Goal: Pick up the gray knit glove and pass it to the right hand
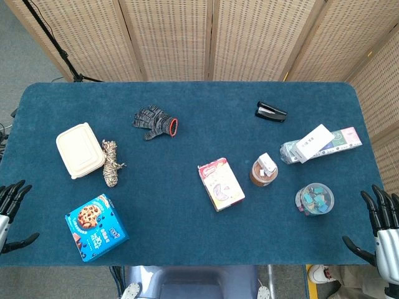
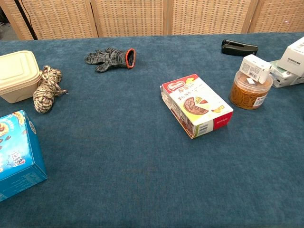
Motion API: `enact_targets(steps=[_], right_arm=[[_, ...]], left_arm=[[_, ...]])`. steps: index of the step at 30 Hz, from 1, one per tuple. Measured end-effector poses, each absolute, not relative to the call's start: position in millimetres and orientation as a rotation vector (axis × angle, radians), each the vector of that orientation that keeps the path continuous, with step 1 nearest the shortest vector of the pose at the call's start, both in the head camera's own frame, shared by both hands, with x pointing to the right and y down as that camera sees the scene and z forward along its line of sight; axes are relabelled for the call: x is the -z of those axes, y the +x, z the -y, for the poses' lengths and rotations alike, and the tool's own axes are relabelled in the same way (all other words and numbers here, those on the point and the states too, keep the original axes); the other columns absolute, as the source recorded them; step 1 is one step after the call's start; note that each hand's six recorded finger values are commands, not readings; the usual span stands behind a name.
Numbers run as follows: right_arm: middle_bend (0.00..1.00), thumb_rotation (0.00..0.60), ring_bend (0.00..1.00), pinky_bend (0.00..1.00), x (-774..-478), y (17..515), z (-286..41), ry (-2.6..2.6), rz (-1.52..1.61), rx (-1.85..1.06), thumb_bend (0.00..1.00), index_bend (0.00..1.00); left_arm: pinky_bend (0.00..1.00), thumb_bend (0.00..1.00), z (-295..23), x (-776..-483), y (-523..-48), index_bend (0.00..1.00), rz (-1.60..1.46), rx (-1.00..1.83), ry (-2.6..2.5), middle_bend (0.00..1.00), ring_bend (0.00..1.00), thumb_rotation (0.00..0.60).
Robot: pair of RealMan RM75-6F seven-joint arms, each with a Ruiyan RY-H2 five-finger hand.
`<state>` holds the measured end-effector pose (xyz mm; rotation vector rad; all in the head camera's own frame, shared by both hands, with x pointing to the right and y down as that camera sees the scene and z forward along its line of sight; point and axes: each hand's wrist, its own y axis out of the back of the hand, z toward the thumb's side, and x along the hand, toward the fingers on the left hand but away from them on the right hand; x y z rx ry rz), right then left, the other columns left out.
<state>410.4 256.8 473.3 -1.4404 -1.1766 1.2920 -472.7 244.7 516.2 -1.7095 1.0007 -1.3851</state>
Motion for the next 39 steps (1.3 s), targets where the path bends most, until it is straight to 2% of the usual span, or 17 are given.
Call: enact_targets(steps=[8,14,23,29,33,39], right_arm=[[0.00,0.600,0.00,0.00,-473.3,410.0,-256.8,-1.445,1.172,-1.290,0.00,0.00],[0.00,0.600,0.00,0.00,-477.8,413.3,-254.8,-1.442,1.170,-1.317,0.00,0.00],[0.00,0.600,0.00,0.00,-486.5,421.8,-246.5,-1.408,1.181,-1.376,0.00,0.00],[0.00,0.600,0.00,0.00,-490.6,428.7,-244.1,-1.377,1.185,-1.419,0.00,0.00],[0.00,0.600,0.00,0.00,-494.2,437.2,-240.8,-1.353,1.195,-1.453,0.00,0.00],[0.00,0.600,0.00,0.00,-502.1,452.3,-235.6,-1.310,1.206,-1.515,0.00,0.00]], left_arm=[[0.00,0.00,-242.8,-518.7,-472.0,0.00,-0.995,1.389,-1.711,0.00,0.00,0.600],[0.00,0.00,-224.5,-532.6,-463.4,0.00,-0.967,1.384,-1.779,0.00,0.00,0.600],[0.00,0.00,-158.0,-557.8,-419.6,0.00,-0.825,1.327,-2.003,0.00,0.00,0.600],[0.00,0.00,-100.9,-581.3,-380.6,0.00,-0.704,1.339,-2.112,0.00,0.00,0.600],[0.00,0.00,-55.3,-601.4,-352.2,0.00,-0.693,1.332,-2.141,0.00,0.00,0.600],[0.00,0.00,-12.0,-643.2,-316.8,0.00,-0.700,1.357,-2.195,0.00,0.00,0.600]])
